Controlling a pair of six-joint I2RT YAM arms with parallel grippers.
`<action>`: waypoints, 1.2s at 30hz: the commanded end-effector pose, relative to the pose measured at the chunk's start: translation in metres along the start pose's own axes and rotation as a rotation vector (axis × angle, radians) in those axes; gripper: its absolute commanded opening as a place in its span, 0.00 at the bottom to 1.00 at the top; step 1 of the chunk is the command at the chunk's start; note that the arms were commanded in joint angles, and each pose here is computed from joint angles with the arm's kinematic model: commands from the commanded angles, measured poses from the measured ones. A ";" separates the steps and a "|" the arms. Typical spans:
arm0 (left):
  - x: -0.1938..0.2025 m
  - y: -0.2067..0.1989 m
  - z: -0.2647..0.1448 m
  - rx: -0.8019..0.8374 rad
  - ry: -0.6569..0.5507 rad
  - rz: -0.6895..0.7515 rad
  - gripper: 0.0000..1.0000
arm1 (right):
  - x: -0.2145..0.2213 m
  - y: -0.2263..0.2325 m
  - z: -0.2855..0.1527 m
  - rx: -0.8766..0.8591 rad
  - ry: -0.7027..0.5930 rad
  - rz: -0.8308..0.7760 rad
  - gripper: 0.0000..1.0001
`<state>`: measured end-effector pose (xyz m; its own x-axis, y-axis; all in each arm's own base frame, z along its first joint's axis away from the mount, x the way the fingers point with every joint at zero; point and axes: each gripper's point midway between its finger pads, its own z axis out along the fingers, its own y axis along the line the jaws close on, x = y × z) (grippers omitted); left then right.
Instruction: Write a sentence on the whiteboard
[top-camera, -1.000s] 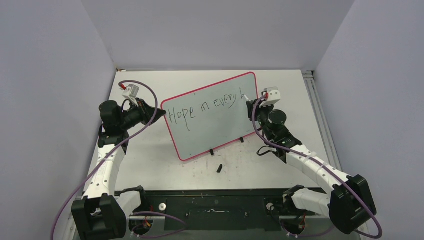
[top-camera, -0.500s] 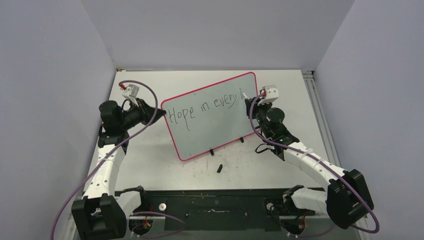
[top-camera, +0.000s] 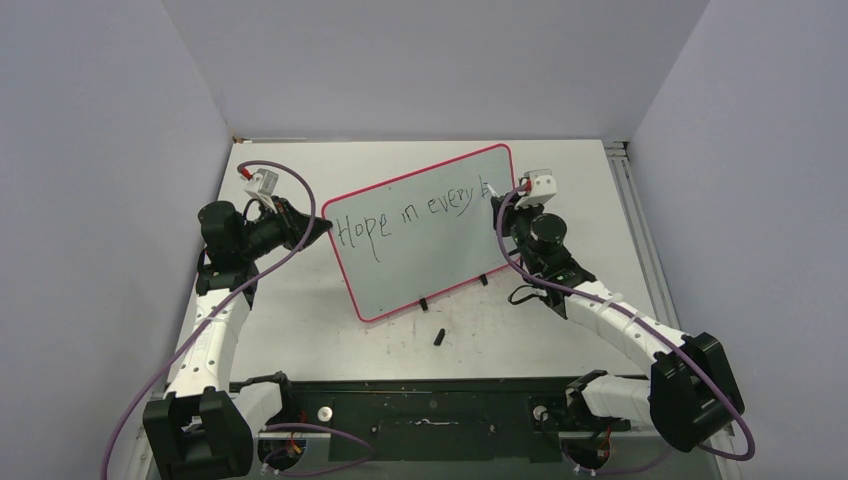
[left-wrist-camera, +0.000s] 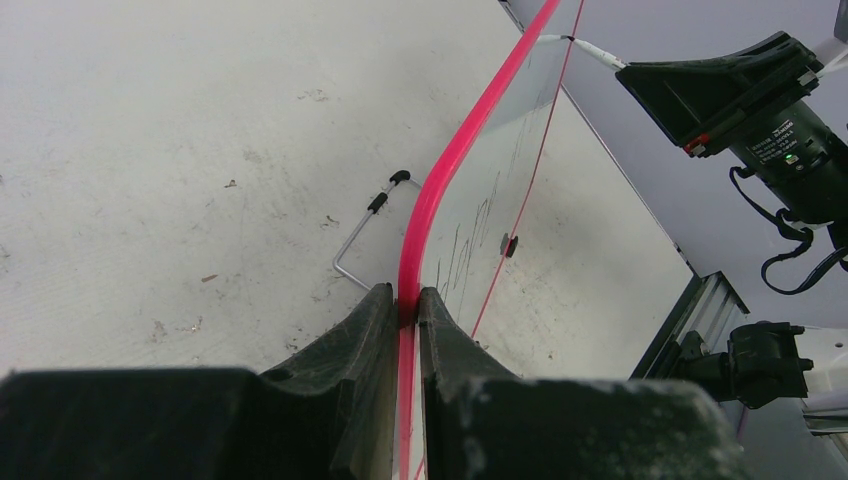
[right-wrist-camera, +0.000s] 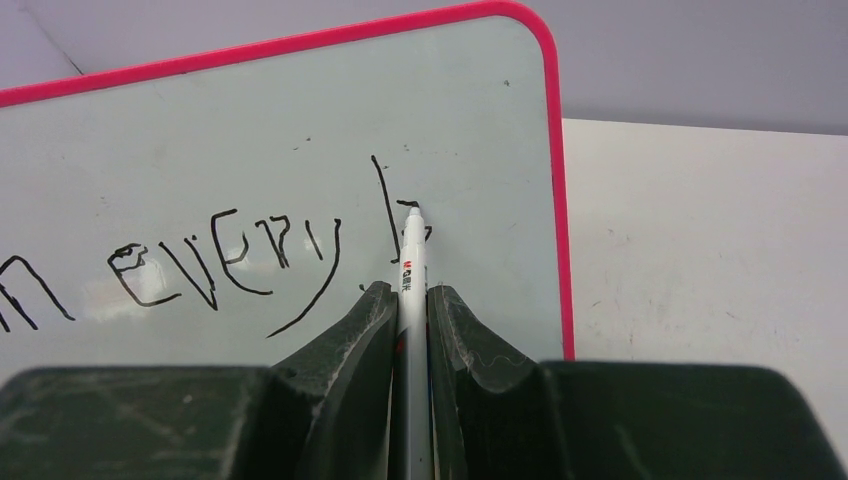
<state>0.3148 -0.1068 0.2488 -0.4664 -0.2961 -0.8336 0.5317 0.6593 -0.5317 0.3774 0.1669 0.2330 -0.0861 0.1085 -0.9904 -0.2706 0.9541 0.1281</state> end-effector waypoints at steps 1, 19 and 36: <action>-0.005 -0.006 0.000 0.009 0.005 0.019 0.00 | -0.027 -0.007 0.002 0.037 -0.076 0.012 0.05; -0.006 -0.008 -0.001 0.013 0.001 0.024 0.00 | 0.019 -0.011 -0.016 0.031 0.049 0.019 0.05; -0.005 -0.007 -0.001 0.012 0.003 0.019 0.00 | -0.019 -0.006 -0.002 0.026 -0.049 0.024 0.05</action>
<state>0.3148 -0.1068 0.2488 -0.4666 -0.2963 -0.8334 0.5315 0.6592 -0.5320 0.3656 0.1554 0.2096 -0.1501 0.0985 -0.9837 -0.2370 0.9624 0.1326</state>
